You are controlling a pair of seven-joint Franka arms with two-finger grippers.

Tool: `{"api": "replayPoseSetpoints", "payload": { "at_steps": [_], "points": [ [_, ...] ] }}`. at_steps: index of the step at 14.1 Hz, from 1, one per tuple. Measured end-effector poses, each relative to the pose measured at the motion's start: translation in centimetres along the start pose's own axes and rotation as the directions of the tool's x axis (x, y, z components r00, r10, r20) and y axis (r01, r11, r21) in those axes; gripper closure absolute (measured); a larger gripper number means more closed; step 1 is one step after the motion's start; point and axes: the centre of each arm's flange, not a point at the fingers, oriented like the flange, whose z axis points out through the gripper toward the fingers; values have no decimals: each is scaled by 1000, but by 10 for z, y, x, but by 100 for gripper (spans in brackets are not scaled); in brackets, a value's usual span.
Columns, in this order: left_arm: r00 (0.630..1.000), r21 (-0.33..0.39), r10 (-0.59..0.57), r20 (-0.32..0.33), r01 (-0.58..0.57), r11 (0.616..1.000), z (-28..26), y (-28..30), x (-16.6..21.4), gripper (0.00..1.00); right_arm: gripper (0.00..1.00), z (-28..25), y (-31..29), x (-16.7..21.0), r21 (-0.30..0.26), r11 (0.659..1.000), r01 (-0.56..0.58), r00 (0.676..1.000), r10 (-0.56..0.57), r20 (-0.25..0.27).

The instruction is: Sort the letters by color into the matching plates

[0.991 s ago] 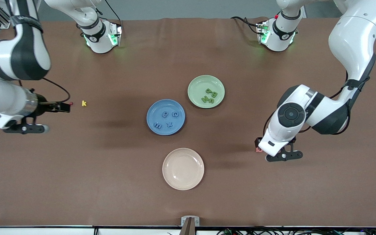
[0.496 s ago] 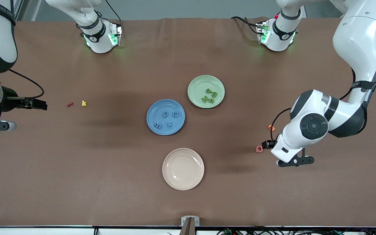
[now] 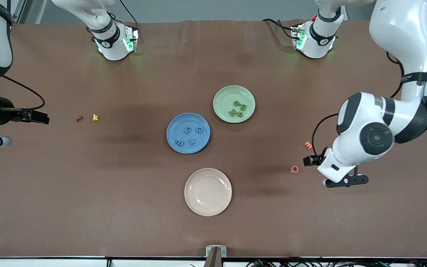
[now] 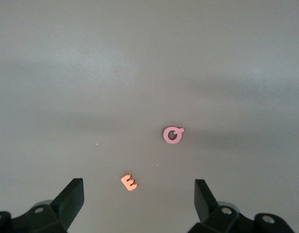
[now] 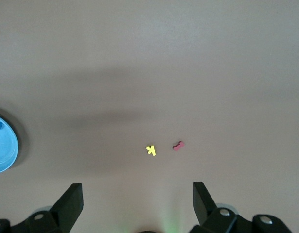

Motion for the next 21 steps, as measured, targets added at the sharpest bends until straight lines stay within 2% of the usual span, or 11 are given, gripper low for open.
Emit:
{"api": "replayPoseSetpoints", "payload": {
  "at_steps": [4, 6, 9, 13, 17, 21],
  "points": [
    [1000, -7, -1, -27, 1, 1000, -51, -44, -3, 0, 0, -5, 1, 0, 1, 1000, -3, 1000, 3, -10],
    [1000, 1, -15, -24, 15, 1000, -76, -62, -11, 0, 0, -16, 2, -1, 2, 1000, -4, 999, 4, -35],
    [998, 9, -53, -40, 54, 999, -119, -90, -27, 0, 0, -29, 3, -2, 4, 1000, -6, 998, 6, -62],
    [995, -18, -77, -65, 76, 997, -177, -137, -61, 0, 0, -40, 3, -3, 5, 1000, -7, 996, 7, -85],
    [999, -9, -28, -45, 27, 1000, -217, -161, -101, 0, 0, -43, 4, -4, 6, 1000, -8, 996, 9, -90],
    [999, -8, -1, -54, 0, 1000, -238, -171, -133, 0, 0, -43, 5, -7, 5, 1000, -10, 998, 11, -68]
  ]
}}
